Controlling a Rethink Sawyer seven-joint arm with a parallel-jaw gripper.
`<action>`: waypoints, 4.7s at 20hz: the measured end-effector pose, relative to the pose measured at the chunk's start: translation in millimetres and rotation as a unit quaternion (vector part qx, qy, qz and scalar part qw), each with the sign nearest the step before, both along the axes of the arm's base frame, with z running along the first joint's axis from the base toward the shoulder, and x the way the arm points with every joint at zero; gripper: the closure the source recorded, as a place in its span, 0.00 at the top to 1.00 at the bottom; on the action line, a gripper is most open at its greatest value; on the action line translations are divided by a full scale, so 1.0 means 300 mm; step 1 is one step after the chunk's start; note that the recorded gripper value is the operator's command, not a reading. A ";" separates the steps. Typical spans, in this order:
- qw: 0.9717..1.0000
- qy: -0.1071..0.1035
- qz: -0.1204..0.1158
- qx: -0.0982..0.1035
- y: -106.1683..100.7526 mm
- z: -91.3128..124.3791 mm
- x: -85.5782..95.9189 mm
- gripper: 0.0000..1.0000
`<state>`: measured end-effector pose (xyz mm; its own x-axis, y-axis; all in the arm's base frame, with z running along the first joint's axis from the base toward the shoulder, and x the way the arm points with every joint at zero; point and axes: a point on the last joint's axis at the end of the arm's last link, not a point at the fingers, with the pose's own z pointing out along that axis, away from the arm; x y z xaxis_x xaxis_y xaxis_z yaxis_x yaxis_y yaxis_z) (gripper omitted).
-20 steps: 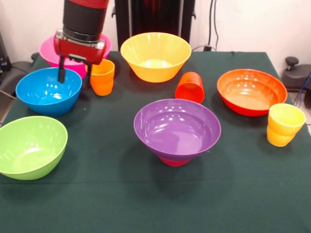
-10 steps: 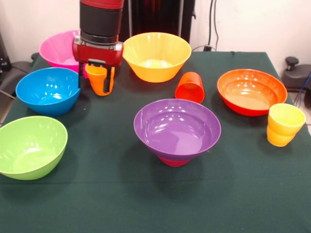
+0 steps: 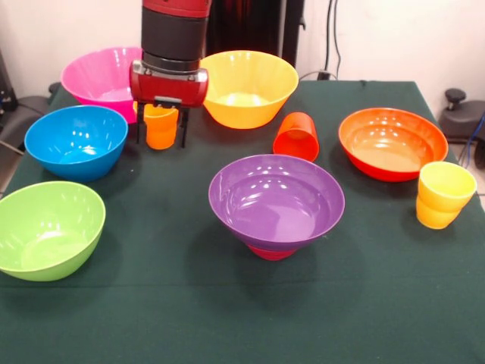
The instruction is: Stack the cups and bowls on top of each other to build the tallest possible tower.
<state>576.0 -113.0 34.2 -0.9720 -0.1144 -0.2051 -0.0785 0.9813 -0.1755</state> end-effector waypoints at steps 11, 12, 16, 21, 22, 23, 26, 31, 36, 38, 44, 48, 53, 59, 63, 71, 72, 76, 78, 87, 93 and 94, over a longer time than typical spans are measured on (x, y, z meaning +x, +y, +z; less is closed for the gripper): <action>0.996 0.001 0.078 -0.045 0.032 -0.034 -0.024 1.00; 0.995 0.001 0.088 -0.052 0.034 -0.037 -0.028 1.00; 0.992 0.005 0.107 -0.072 0.030 -0.042 -0.041 1.00; 0.988 0.005 0.121 -0.091 0.017 -0.041 -0.040 1.00; 0.988 0.005 0.121 -0.092 0.016 -0.040 -0.039 1.00; 0.988 0.005 0.122 -0.094 0.014 -0.040 -0.038 1.00; 0.988 0.005 0.118 -0.101 -0.008 -0.035 -0.036 1.00; 0.987 0.005 0.111 -0.117 -0.046 -0.025 -0.029 1.00; 0.986 0.006 0.107 -0.125 -0.071 -0.018 -0.028 1.00; 0.986 0.008 0.104 -0.129 -0.086 -0.016 -0.036 1.00; 0.987 0.019 0.098 -0.123 -0.104 -0.054 -0.065 1.00; 0.989 0.034 0.094 -0.113 -0.108 -0.105 -0.100 1.00; 0.989 0.049 0.092 -0.101 -0.095 -0.162 -0.137 1.00; 0.990 0.054 0.090 -0.096 -0.082 -0.180 -0.147 1.00; 0.990 0.055 0.091 -0.097 -0.078 -0.181 -0.148 1.00; 0.988 0.059 0.095 -0.103 -0.073 -0.178 -0.157 1.00; 0.988 0.060 0.096 -0.104 -0.072 -0.178 -0.158 1.00; 0.987 0.062 0.098 -0.108 -0.071 -0.176 -0.165 1.00; 0.987 0.064 0.099 -0.111 -0.073 -0.175 -0.169 1.00; 0.985 0.070 0.098 -0.121 -0.091 -0.169 -0.190 1.00; 0.985 0.073 0.096 -0.124 -0.101 -0.167 -0.196 1.00; 0.985 0.073 0.096 -0.124 -0.101 -0.167 -0.197 1.00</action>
